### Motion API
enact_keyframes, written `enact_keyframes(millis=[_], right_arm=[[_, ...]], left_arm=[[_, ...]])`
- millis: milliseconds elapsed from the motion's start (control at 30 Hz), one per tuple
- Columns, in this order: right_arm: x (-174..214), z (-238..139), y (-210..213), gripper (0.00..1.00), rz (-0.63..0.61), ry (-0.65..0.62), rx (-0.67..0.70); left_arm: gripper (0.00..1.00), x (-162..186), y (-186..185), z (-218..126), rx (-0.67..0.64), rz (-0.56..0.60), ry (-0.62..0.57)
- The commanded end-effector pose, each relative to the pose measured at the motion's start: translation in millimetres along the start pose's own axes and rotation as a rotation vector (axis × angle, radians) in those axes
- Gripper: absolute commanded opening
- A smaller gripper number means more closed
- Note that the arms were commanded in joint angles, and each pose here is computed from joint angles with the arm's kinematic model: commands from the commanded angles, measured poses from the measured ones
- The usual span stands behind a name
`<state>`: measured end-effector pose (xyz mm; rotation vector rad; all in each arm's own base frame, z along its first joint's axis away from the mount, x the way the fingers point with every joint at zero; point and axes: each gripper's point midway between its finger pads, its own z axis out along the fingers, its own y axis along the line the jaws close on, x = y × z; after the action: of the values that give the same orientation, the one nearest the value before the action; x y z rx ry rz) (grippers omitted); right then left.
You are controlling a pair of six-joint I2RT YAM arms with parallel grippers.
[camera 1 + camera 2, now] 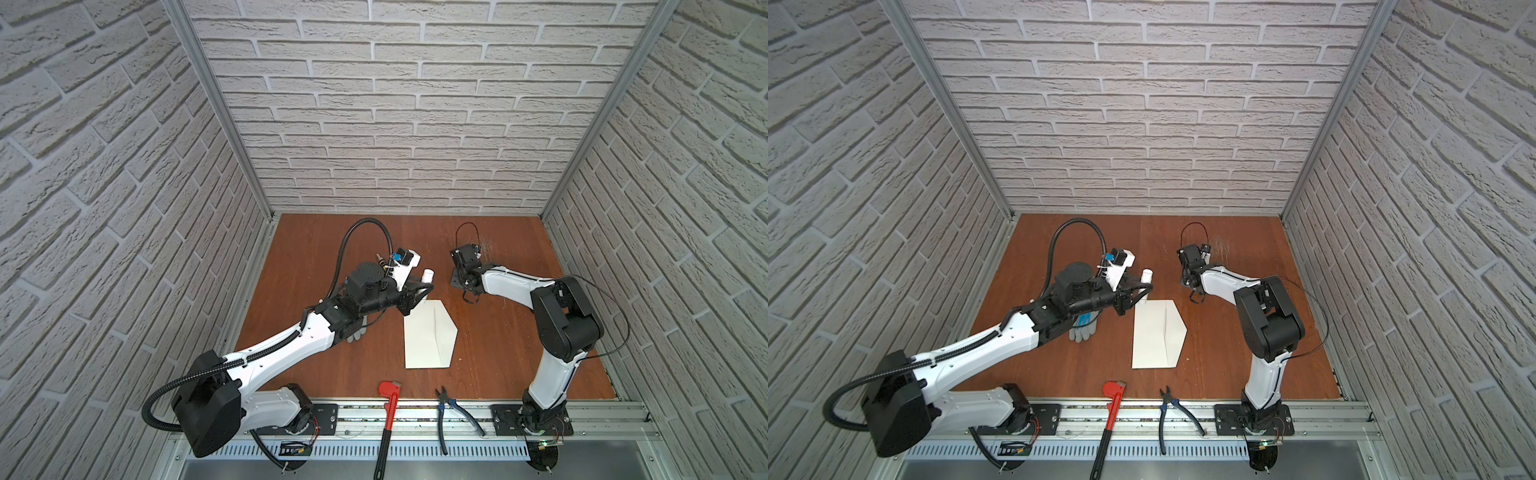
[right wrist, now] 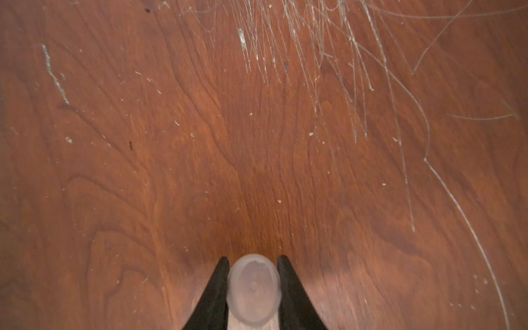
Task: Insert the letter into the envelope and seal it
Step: 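Hold the cap in the right gripper while the left holds the uncapped stick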
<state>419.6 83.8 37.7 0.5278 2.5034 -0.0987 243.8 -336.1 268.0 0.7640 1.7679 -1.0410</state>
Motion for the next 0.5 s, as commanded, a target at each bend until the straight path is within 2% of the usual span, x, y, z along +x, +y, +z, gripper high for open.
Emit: enact_keyframes(millis=[0, 467], right_arm=[[-14, 3, 4, 0.11, 0.049, -0.052, -0.009], [2, 17, -7, 0.24, 0.072, -0.027, 0.041]], left_arm=[[0.0, -13, -5, 2, 0.031, 0.026, -0.068], [0.0, -11, 5, -2, 0.015, 0.022, -0.071]])
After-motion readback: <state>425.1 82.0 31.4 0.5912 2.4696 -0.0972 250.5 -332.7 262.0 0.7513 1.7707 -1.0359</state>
